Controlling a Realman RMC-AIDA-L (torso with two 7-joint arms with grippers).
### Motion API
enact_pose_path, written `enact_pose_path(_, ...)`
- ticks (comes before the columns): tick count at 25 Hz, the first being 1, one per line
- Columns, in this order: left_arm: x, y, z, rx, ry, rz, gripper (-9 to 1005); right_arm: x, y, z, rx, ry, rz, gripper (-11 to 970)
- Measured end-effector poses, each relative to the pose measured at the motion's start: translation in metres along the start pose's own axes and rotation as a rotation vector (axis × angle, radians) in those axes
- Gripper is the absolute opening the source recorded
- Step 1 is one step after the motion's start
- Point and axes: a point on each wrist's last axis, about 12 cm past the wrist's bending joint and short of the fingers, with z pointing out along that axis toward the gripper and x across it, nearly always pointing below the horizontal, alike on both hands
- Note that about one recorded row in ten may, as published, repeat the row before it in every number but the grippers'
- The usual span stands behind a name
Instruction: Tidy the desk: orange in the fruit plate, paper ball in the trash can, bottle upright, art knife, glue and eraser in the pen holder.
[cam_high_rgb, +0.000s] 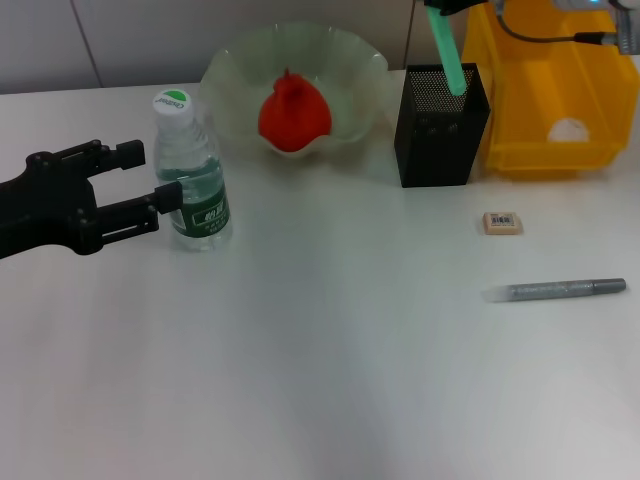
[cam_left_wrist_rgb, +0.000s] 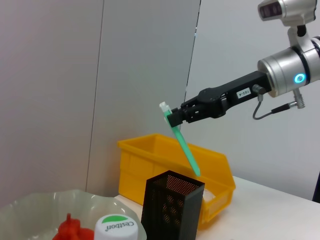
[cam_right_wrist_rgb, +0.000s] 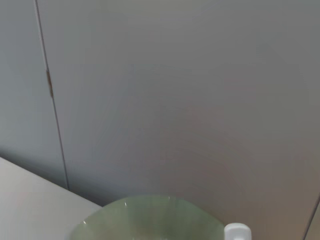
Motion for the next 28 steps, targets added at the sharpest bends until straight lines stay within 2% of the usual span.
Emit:
enact_pose_path(7, -0.001, 0.0, -0.002, 0.0, -0.003, 0.001, 738, 0.013, -0.007, 0.021, 0.01, 0.033, -0.013, 184)
enact_pose_path(14, -0.002, 0.001, -0.001, 0.003, 0.003, 0.006, 738, 0.017, -0.009, 0.034, 0.018, 0.044, -0.012, 184)
enact_pose_path(28, 0.0, 0.002, -0.001, -0.003, 0.003, -0.002, 739, 0.035, -0.006, 0.039, -0.005, 0.104, 0.005, 184)
